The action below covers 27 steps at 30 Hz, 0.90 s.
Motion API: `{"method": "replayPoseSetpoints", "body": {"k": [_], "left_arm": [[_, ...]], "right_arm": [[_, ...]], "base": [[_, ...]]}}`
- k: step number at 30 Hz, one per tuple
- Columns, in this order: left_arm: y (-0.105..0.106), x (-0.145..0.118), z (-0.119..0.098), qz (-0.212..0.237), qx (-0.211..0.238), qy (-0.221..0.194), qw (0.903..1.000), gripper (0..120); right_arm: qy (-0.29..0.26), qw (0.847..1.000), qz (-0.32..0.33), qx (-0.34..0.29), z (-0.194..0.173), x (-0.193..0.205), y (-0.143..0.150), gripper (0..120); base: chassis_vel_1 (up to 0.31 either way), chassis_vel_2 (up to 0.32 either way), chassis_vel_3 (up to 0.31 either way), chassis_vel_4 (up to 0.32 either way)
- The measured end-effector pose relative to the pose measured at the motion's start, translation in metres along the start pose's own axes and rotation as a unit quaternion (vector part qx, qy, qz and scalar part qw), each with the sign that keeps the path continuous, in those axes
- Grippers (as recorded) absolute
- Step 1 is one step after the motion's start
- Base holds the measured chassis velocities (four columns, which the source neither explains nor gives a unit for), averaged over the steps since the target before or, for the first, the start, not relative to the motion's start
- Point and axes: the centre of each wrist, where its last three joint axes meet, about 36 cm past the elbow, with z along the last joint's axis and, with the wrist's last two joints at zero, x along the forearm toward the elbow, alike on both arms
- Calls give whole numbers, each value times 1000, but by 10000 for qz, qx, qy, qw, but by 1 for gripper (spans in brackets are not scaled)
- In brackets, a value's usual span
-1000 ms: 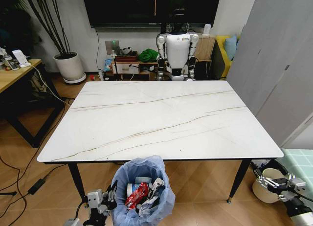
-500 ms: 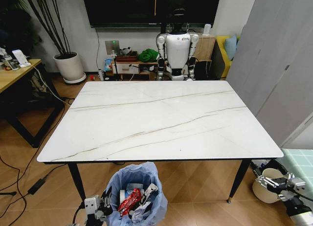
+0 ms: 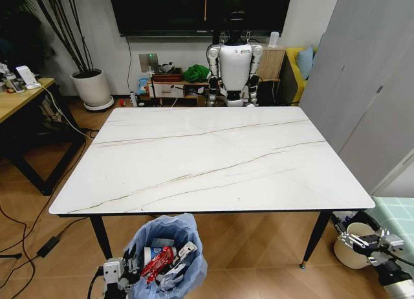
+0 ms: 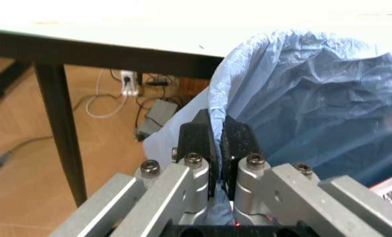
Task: Pick up the trash bin and place the trash from the table into it.
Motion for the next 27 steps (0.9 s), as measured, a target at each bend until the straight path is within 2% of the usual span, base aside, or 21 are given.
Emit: {"method": "replayPoseSetpoints", "body": {"k": [10, 27], "left_arm": [[6, -2, 0, -66, -128, -140, 9998, 0], [5, -2, 3, -39, -42, -70, 10000, 0]], "right_arm": [[1, 10000, -1, 0, 0, 0, 0, 100], [1, 10000, 1, 0, 0, 0, 0, 100]], "base": [[0, 0, 0, 0], [0, 0, 0, 0]]}}
